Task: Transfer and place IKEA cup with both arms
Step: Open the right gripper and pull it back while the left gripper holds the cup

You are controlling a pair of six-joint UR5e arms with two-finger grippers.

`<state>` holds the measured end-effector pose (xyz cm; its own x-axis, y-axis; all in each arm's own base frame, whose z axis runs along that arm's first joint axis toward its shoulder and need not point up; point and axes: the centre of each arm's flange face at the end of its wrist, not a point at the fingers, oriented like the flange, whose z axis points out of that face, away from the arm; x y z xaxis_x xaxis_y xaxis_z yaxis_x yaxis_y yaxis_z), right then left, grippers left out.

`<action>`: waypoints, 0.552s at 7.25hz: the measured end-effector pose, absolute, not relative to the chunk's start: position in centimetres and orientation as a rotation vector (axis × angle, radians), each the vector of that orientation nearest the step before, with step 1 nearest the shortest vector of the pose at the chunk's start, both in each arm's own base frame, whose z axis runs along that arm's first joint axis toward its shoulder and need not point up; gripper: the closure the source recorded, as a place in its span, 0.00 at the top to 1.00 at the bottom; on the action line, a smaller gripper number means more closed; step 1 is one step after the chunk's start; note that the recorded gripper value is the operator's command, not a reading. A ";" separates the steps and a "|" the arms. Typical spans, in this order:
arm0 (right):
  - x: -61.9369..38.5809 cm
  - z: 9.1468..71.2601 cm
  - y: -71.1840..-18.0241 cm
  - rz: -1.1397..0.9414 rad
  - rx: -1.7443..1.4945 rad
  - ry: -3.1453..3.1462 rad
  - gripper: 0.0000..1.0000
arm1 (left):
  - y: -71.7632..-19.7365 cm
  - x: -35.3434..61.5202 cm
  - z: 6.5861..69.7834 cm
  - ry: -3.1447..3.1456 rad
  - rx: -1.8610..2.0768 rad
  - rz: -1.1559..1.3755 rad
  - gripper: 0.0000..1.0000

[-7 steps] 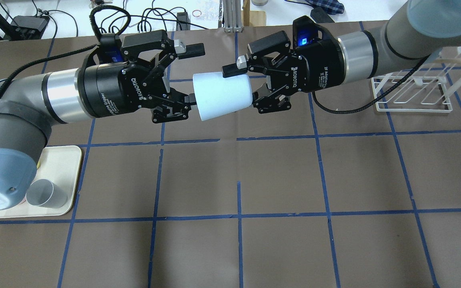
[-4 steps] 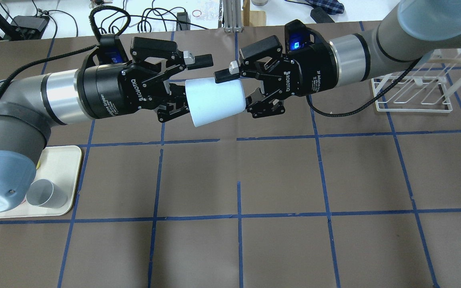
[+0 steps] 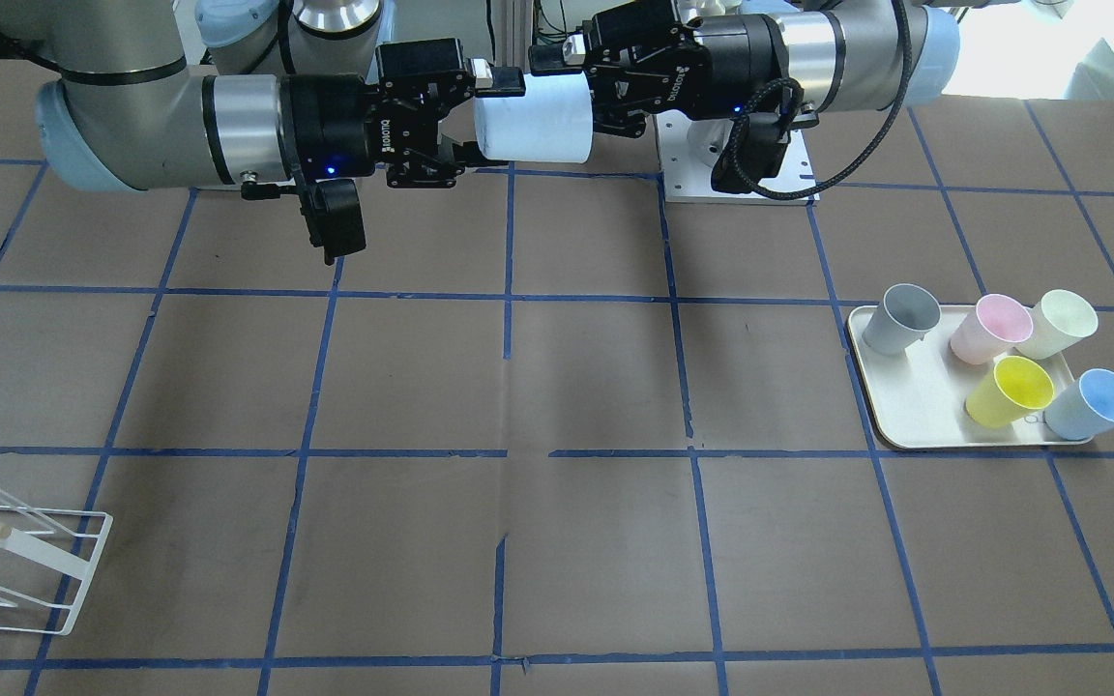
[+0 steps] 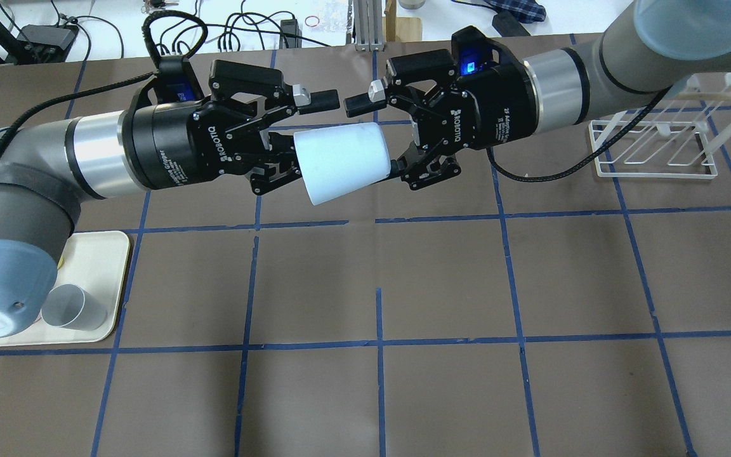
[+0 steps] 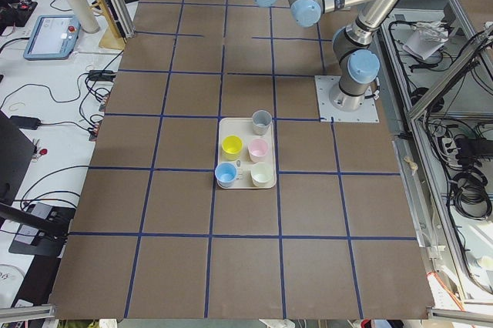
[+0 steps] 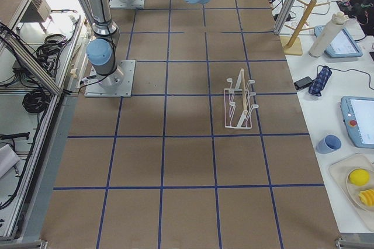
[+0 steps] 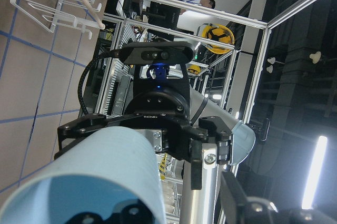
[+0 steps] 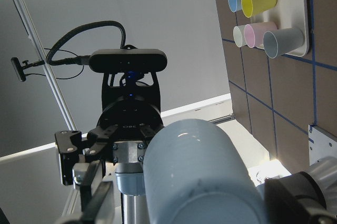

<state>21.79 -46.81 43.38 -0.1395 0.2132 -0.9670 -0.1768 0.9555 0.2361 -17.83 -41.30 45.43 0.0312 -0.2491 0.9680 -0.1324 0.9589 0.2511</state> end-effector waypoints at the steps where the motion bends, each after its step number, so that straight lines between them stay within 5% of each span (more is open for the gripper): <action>1: 21.3 43.4 -47.3 0.330 0.038 1.677 1.00 | -41.3 -17.8 45.4 -1.545 0.308 -0.092 0.18; 2: 20.2 43.5 -48.0 0.315 0.057 1.678 1.00 | -41.4 -17.6 45.4 -1.545 0.314 -0.091 0.01; 4: 15.7 43.3 -50.2 0.292 0.106 1.695 1.00 | -41.6 -17.0 45.4 -1.549 0.329 -0.086 0.00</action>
